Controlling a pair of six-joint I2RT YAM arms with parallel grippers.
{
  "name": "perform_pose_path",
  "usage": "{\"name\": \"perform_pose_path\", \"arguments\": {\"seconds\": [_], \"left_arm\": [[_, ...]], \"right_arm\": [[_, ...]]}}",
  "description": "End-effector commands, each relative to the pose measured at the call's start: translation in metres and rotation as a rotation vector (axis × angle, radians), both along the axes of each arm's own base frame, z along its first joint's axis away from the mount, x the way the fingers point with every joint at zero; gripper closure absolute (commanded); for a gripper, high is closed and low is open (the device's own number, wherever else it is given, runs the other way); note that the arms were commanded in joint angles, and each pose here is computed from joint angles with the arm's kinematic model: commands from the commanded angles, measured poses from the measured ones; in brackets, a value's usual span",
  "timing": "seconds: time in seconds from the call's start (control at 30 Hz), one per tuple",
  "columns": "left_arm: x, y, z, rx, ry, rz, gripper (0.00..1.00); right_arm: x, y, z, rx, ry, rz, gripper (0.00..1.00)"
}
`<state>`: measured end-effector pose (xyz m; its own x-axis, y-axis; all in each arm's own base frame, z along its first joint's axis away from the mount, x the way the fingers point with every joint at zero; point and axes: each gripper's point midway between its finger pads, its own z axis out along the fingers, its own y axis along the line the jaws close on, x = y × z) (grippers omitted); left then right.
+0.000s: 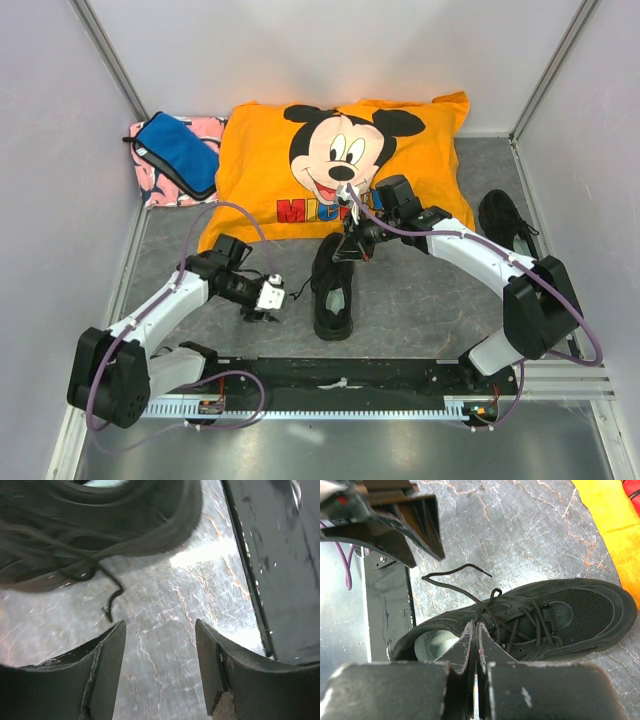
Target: Tie the shoes
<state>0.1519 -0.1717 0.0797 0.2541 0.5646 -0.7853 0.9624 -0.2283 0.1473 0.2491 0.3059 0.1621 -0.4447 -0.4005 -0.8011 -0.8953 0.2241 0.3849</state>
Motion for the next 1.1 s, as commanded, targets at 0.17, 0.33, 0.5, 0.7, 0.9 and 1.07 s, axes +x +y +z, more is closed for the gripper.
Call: {"name": "perform_pose_path", "arguments": {"seconds": [0.17,0.33,0.5,0.7,0.9,1.07], "left_arm": [[0.047,-0.018,-0.014,-0.046,-0.250,-0.124,0.35],[0.054,-0.021,-0.030,0.004,-0.222,-0.130,0.39],[0.060,-0.028,-0.032,0.009,-0.216,-0.139,0.58],[0.043,-0.041,-0.007,-0.041,-0.193,-0.150,0.98],[-0.001,-0.059,0.042,-0.139,-0.123,-0.204,0.98],[-0.026,-0.082,0.083,-0.222,-0.079,-0.233,0.98]], "right_arm": [[0.007,0.002,0.010,0.025,-0.043,-0.001,1.00],[0.007,0.002,0.011,0.025,-0.043,-0.001,1.00],[0.006,0.002,0.007,0.021,-0.035,0.000,1.00],[0.007,0.003,0.008,0.022,-0.041,0.000,1.00],[0.010,0.005,0.010,0.029,-0.039,0.002,1.00],[0.010,0.005,0.011,0.035,-0.044,0.002,1.00]]}}
